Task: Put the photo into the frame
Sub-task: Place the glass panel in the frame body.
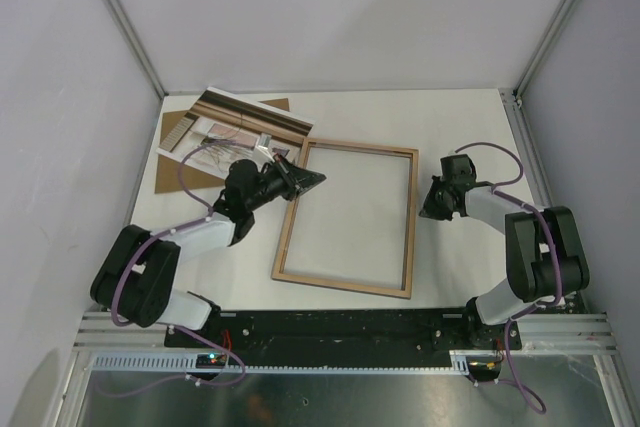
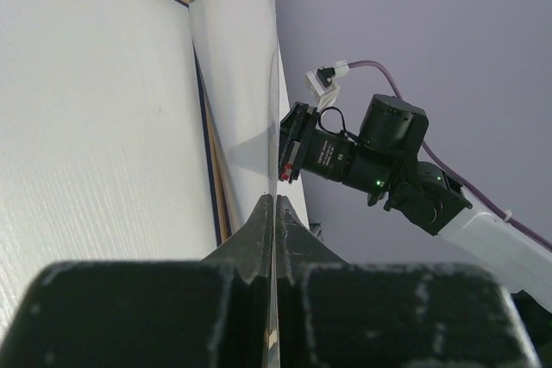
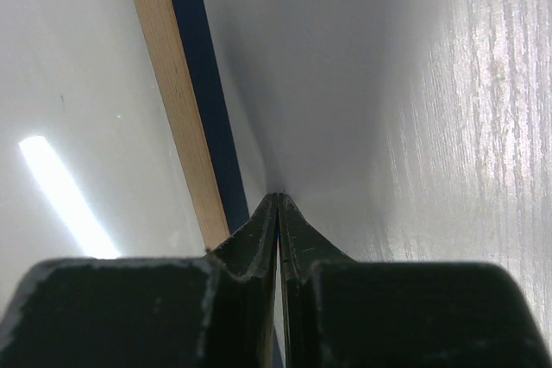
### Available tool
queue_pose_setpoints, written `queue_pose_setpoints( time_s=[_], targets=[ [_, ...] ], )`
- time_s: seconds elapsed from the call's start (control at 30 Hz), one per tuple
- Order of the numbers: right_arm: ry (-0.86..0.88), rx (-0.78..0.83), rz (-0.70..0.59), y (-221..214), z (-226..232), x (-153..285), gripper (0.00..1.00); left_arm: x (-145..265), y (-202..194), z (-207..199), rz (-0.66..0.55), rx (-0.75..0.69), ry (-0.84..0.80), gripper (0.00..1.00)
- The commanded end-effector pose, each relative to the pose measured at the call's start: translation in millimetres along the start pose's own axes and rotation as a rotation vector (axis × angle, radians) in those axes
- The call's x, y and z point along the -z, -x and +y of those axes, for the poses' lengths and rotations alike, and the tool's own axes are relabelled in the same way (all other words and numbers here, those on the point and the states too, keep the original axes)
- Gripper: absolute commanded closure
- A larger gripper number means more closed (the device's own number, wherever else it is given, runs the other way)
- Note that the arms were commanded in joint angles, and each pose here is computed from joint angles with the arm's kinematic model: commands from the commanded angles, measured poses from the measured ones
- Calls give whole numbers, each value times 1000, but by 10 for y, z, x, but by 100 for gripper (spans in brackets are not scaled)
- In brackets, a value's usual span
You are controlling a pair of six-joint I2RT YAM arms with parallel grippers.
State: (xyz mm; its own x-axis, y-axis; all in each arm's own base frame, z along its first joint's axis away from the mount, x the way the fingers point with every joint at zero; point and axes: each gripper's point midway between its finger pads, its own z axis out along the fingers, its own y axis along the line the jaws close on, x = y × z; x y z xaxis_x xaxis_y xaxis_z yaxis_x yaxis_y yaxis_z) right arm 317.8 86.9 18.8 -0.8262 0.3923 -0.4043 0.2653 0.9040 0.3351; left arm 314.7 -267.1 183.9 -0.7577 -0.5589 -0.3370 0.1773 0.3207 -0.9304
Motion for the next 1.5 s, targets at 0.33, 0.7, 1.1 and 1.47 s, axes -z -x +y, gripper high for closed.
queue_pose_setpoints(
  time_s=[0.33,0.7,1.1,1.47],
  targets=[
    [9,15,16,-44,-23,-93,96,-105,88,-186,-50,-9,-76,100],
    [2,18,18,-51,-39,-94,96,-17,91,-268,-64,-23,-97,100],
    [0,21,20,-54,-47,-89,97,-26,98,-231,-69,-22,-88,100],
    [0,21,29,-74,-53,-109,97,-86,158,-209,-80,-28,-80,100]
  ],
)
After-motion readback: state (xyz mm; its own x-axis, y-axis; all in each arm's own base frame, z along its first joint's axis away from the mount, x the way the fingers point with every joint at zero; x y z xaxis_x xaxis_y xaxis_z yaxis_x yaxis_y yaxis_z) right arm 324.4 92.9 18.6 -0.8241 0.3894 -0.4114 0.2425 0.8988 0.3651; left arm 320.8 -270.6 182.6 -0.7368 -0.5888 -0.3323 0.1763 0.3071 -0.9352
